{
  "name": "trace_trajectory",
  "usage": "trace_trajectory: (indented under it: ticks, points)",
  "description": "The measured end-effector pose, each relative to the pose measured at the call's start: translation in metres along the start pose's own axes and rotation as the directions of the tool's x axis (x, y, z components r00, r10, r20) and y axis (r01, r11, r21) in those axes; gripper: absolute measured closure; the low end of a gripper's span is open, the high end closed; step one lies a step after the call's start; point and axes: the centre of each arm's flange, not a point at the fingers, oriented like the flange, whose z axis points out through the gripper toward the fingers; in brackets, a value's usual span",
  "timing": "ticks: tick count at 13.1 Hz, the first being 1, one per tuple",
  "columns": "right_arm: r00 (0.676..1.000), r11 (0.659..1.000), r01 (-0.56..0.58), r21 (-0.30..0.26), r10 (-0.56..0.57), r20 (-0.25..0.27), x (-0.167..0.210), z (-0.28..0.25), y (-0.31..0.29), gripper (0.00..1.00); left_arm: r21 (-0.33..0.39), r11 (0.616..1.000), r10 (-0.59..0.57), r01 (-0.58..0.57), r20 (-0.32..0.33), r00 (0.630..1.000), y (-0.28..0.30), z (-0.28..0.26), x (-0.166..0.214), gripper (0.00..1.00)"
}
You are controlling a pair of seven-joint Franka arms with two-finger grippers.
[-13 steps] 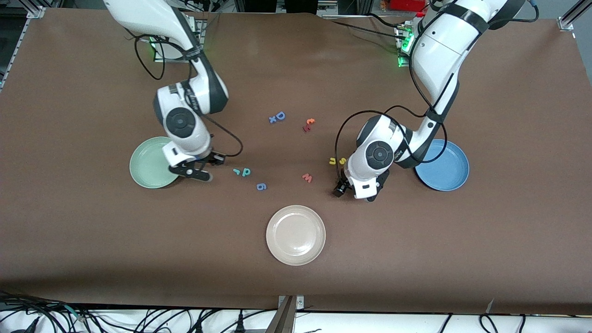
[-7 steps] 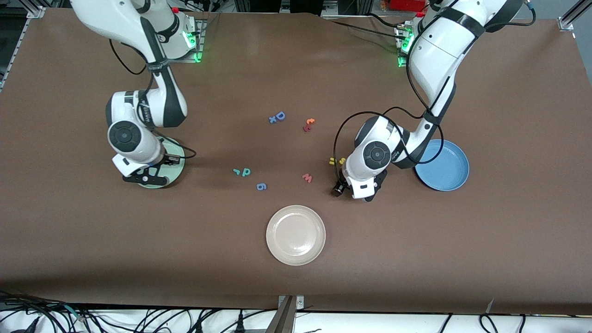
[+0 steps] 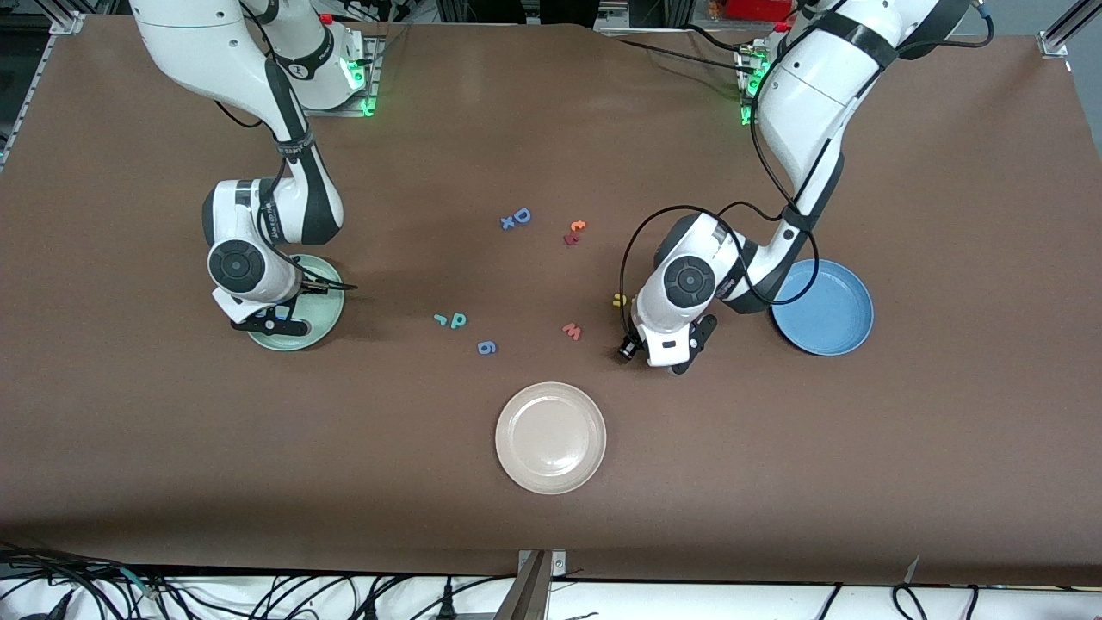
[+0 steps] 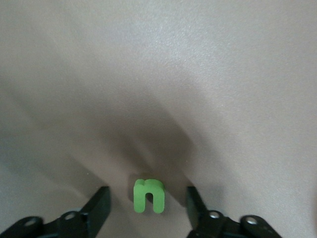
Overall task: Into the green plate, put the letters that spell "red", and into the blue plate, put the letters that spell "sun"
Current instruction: 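Drop the e on the green plate while the left gripper carries the n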
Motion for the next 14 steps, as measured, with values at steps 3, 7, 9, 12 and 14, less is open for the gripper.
trace_trajectory:
  ticks: [3,7,9,12,14]
  points:
    - [1.0,1.0,0.002,0.009,-0.002,-0.013,0.007,-0.021,-0.002,0.09,-0.003,1.0,0.016,-0.016,-0.014,1.0,0.001,-0.002,-0.001,0.66]
    - [1.0,0.992,-0.009,0.125,0.011,-0.015,0.019,-0.105,-0.037,0.01,-0.002,1.0,0.022,-0.022,-0.018,1.0,0.001,-0.002,-0.001,0.67]
    - [0.999,0.984,-0.035,0.174,0.041,-0.03,0.018,-0.127,-0.059,0.15,0.001,0.998,0.063,-0.063,-0.052,0.997,0.001,-0.002,-0.003,0.67]
    - [0.994,0.98,-0.096,0.173,0.103,-0.035,0.01,-0.137,-0.101,0.33,0.031,0.989,0.146,-0.143,-0.089,0.985,0.0,-0.005,0.001,0.67]
    - [0.984,0.972,-0.164,0.167,0.173,-0.044,0.008,-0.141,-0.136,0.35,0.094,0.966,0.251,-0.242,-0.092,0.964,-0.003,-0.023,0.014,0.73]
